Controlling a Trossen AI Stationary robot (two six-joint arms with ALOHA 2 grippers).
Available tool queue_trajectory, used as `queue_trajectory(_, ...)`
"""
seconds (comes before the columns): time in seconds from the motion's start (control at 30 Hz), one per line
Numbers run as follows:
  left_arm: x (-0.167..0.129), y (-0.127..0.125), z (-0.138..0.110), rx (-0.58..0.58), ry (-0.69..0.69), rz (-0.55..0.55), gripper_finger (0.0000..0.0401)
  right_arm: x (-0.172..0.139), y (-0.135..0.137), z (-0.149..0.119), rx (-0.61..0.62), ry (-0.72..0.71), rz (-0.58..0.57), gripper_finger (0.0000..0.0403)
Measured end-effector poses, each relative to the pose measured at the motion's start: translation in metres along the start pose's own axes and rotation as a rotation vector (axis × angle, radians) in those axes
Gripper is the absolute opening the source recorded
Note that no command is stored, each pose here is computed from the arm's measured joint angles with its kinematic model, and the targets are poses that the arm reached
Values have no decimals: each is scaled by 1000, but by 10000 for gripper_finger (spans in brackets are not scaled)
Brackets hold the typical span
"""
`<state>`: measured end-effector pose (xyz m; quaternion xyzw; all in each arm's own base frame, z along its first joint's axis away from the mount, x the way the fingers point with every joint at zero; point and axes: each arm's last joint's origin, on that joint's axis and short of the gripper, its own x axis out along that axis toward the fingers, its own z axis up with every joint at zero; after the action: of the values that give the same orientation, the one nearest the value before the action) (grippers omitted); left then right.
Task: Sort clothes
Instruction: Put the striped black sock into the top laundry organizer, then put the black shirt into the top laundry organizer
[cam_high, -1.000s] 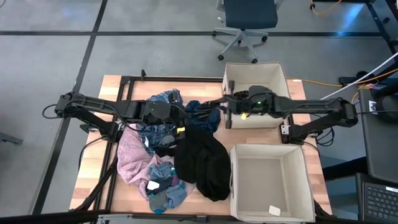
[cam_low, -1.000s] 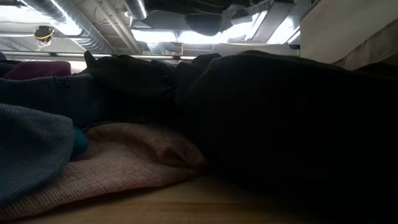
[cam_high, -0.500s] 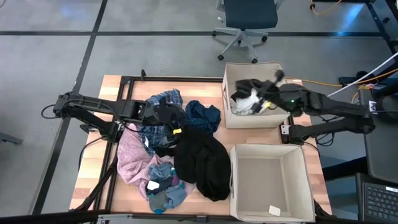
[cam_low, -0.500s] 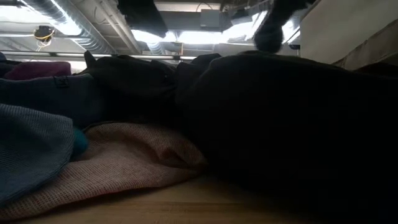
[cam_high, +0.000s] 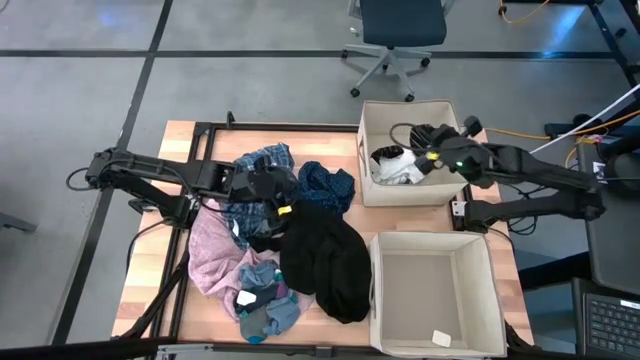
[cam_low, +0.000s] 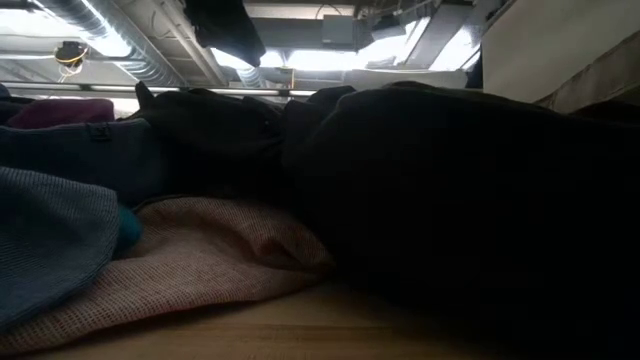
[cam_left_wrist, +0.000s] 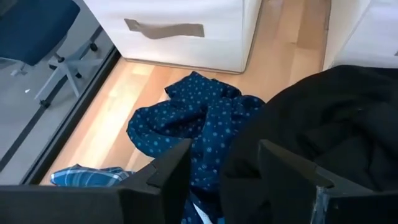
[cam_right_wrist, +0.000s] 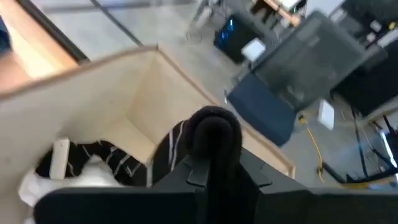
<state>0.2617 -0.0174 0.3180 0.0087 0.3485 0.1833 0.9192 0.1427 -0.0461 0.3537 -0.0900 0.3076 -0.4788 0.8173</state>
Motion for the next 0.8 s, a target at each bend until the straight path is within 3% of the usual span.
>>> queue_trajectory(0.13,-3,-6,-1,10,-3,-19,175,19,6,-7,-20,91,13,86)
queue_trajectory(0.43,-10,-21,-6,-5,3,-65,173,44,20,-13,-67,206,72,261)
queue_trajectory(0.63,-15,-29,-14,-37,58,-79,173,36,17,-2,-43,191,257,315)
queue_trajectory(0.8,-12,-40,-31,-61,91,-98,173,19,22,22,64,58,573,328)
